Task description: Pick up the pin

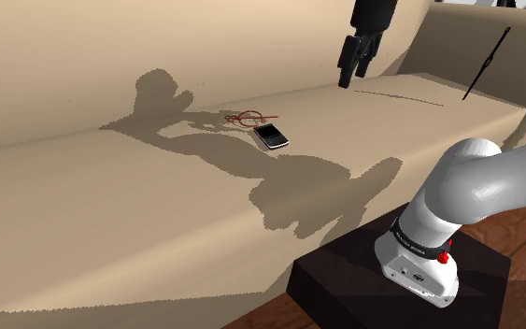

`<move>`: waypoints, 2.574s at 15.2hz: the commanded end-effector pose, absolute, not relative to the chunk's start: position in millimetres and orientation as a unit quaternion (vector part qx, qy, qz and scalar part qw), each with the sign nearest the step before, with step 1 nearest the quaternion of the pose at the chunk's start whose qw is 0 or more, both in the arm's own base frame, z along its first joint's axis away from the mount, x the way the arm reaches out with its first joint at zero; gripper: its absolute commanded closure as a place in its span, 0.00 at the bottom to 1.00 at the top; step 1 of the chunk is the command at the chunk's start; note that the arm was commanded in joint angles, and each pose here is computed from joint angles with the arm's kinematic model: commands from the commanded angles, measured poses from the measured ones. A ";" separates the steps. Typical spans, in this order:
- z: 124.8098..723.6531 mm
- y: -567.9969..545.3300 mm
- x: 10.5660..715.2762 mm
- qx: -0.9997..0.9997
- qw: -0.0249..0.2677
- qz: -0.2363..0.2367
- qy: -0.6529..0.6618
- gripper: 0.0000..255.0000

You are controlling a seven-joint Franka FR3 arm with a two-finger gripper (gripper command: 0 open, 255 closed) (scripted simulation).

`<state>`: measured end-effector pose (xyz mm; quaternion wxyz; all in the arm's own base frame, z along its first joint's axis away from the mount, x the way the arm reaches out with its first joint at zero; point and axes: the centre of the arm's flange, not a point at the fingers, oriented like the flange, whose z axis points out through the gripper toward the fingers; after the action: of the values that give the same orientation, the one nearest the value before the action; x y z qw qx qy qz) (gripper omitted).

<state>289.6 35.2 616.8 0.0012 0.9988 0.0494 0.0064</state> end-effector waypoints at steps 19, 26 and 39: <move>521.1 153.1 457.2 0.998 0.015 0.066 -0.006 0.00; 491.2 183.7 510.7 0.996 0.019 0.083 -0.022 0.00; 456.5 183.2 509.7 0.996 0.019 0.083 -0.022 1.00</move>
<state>509.6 185.9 461.8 0.0167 0.9957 -0.0195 0.0891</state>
